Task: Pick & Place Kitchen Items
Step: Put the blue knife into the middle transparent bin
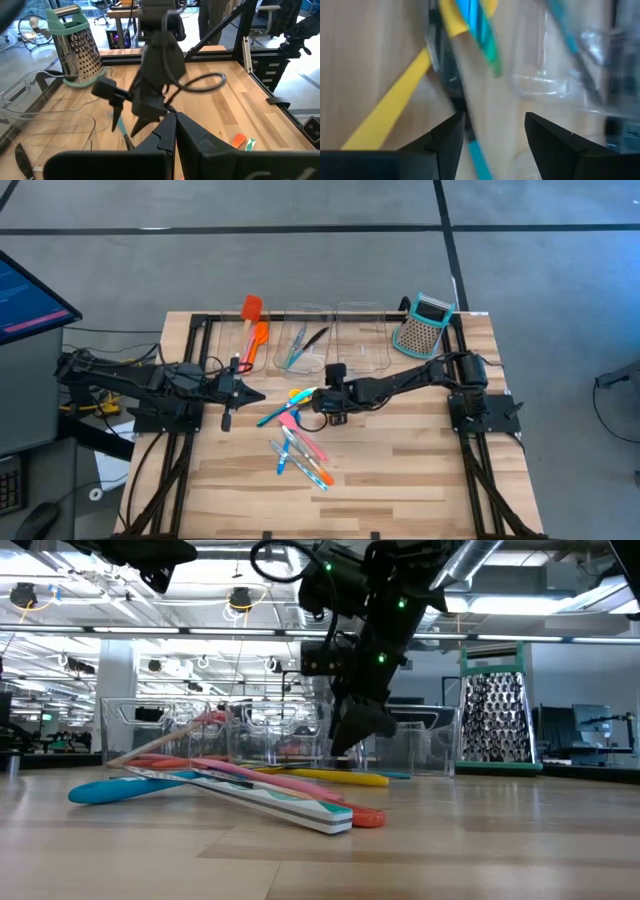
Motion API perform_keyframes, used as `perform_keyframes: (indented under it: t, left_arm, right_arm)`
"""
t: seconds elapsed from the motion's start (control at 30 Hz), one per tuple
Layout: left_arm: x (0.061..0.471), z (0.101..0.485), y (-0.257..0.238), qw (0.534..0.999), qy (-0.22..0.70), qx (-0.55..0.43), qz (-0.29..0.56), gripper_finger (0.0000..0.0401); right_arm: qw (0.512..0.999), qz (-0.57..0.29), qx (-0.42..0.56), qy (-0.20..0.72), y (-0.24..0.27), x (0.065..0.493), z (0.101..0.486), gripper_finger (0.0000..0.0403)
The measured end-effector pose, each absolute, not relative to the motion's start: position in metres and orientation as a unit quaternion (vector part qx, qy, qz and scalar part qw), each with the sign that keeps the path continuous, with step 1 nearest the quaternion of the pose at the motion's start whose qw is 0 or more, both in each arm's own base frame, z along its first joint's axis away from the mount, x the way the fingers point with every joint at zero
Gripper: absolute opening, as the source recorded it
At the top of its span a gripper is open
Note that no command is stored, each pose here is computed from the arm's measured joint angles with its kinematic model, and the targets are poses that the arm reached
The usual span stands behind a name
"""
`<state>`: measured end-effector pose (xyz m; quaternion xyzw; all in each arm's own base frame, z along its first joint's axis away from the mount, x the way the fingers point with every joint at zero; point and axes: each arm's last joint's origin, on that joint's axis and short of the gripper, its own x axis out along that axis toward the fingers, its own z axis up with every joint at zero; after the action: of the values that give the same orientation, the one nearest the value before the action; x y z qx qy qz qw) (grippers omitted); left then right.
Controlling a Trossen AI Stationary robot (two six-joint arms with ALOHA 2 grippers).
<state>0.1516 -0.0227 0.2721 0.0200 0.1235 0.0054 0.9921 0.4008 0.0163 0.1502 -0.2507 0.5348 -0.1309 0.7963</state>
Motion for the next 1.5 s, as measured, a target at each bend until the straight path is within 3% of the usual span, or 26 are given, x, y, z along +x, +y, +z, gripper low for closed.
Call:
perform_keyframes:
  t: [0.23, 0.53, 0.93, 1.23, 1.5]
  left_arm:
    - [0.152, 0.272, -0.023, 0.992, 0.124, 0.020, 0.005, 0.0001]
    - [0.151, 0.270, -0.023, 0.991, 0.134, 0.016, 0.006, 0.0001]
    - [0.151, 0.269, -0.022, 0.990, 0.140, 0.012, 0.008, 0.0001]
    - [0.150, 0.269, -0.022, 0.990, 0.142, 0.010, 0.009, 0.0001]
    - [0.150, 0.268, -0.022, 0.990, 0.144, 0.011, 0.008, 0.0001]
  right_arm:
    - [0.751, -0.136, -0.281, 0.582, 0.022, 0.403, 0.124, 0.0207]
    - [0.753, -0.135, -0.275, 0.583, 0.017, 0.419, 0.120, 0.0190]
    - [0.768, -0.102, -0.234, 0.588, 0.010, 0.420, 0.120, 0.0106]
    - [0.767, -0.094, -0.234, 0.590, 0.011, 0.419, 0.120, 0.0010]
    - [0.764, -0.084, -0.243, 0.592, 0.018, 0.418, 0.119, 0.0004]
